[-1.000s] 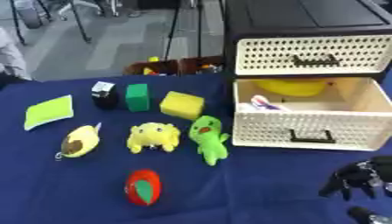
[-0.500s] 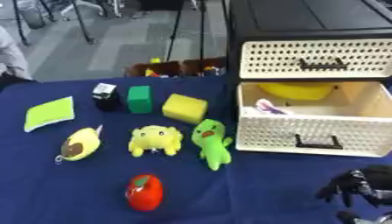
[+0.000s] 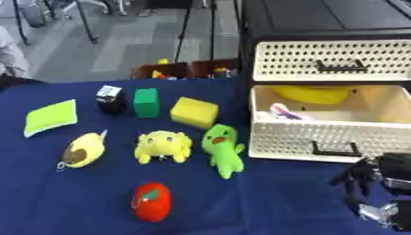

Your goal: Pick up objects from table and place into drawer.

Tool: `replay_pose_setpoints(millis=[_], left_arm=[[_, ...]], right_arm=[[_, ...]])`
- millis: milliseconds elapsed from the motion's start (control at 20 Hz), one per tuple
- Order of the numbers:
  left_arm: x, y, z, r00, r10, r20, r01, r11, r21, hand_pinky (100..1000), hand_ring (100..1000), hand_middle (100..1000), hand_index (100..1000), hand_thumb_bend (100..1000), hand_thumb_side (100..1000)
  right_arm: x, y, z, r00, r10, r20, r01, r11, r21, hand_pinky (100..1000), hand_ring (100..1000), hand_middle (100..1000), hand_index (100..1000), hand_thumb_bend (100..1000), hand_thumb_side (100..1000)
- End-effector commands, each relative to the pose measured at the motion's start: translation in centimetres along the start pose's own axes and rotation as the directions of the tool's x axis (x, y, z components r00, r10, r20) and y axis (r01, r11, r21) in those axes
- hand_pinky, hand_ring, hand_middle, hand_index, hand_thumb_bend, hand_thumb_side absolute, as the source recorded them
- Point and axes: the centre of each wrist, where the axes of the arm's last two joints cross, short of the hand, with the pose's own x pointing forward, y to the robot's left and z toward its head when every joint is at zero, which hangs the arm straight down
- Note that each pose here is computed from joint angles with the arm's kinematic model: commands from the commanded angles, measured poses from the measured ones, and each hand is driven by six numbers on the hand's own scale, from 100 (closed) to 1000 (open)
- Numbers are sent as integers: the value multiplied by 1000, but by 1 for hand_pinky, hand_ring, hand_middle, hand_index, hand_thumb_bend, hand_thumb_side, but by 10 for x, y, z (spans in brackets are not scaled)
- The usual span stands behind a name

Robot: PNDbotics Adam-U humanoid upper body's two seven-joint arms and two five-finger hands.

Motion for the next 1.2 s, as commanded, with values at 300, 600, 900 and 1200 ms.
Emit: replay_pose_setpoints(millis=[300,600,900,1200], left_arm=[[3,4,-4,1000,6,15,-6,1000,15,484,695,695,879,368,858],[2,5,-4,1000,5,9,-6,999,32,482,693,690,877,367,851],[2,4,-3,1000,14,4,-15,999,40,480,691,688,876,364,847],[3,2,-2,1000,27,-6,-27,999,41,478,690,686,875,358,844]], right_arm=[[1,-21,7,995,10,-96,-14,999,-50,290,573,628,900,100,1000],[-1,-19,8,985,-45,-169,43,999,-13,291,576,628,898,100,1000],[-1,-21,8,971,-63,-230,65,998,-1,295,586,642,901,100,1000],[0,-28,8,957,-78,-279,71,997,-35,301,606,683,917,100,1000]])
